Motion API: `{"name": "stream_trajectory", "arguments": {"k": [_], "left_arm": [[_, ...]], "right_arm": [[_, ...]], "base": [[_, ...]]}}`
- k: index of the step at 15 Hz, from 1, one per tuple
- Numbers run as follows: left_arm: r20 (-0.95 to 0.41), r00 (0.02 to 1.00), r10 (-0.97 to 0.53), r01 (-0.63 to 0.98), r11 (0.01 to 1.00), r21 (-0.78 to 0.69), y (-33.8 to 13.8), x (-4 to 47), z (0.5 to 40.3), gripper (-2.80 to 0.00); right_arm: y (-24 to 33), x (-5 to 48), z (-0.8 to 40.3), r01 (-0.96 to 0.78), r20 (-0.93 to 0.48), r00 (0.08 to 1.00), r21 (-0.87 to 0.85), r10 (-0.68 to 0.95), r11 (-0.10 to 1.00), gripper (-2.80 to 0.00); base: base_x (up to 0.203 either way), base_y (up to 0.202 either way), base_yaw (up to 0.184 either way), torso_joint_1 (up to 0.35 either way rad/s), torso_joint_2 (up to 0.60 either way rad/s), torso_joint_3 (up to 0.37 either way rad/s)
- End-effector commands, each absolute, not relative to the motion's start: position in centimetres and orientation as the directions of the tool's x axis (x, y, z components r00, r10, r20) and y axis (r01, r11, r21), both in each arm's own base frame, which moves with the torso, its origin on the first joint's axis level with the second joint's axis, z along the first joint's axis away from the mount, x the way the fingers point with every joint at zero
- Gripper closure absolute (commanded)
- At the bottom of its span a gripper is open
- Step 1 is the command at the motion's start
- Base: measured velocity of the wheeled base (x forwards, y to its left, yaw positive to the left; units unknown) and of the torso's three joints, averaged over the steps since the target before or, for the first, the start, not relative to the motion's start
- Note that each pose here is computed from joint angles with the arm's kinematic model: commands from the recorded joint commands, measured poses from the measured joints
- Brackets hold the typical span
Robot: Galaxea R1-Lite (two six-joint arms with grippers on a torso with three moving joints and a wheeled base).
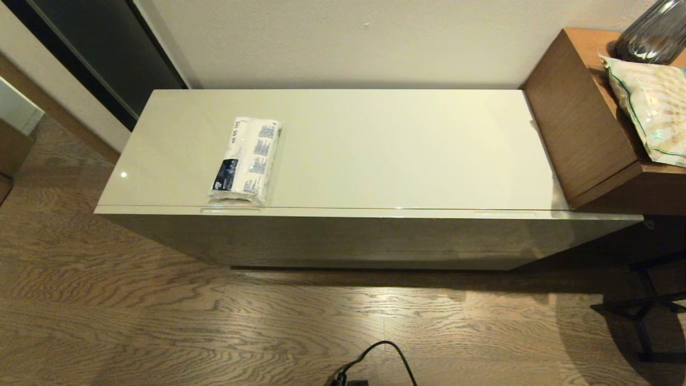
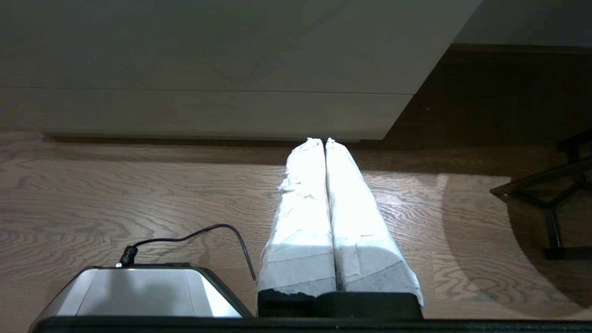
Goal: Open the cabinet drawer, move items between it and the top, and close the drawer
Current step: Open the drawer
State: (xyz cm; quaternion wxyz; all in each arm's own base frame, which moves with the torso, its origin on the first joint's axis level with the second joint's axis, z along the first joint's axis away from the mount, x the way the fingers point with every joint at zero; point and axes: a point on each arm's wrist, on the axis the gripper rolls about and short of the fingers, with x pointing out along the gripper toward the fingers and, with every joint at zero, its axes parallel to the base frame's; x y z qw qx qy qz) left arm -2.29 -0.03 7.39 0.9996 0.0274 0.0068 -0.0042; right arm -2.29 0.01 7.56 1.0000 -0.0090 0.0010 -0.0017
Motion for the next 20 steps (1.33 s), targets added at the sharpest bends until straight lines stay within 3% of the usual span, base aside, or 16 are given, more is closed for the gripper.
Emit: {"name": "stream_trajectory", "arguments": {"k": [1, 20], "left_arm": [[-0.015, 1.0, -0.008, 0.009, 0.998, 0.055, -0.03, -2.28, 7.39, 0.0], [-0.015, 1.0, -0.008, 0.009, 0.998, 0.055, -0.03, -2.28, 7.39, 0.0]], "right_arm": [[0.01, -2.3, 7.56, 0.003, 0.0, 1.0, -0.018, -0.003, 1.0, 0.0], [0.01, -2.3, 7.56, 0.003, 0.0, 1.0, -0.018, -0.003, 1.0, 0.0]], "base": [[0.0, 0.0, 0.0, 0.0, 0.0, 0.0], [0.0, 0.0, 0.0, 0.0, 0.0, 0.0]]}}
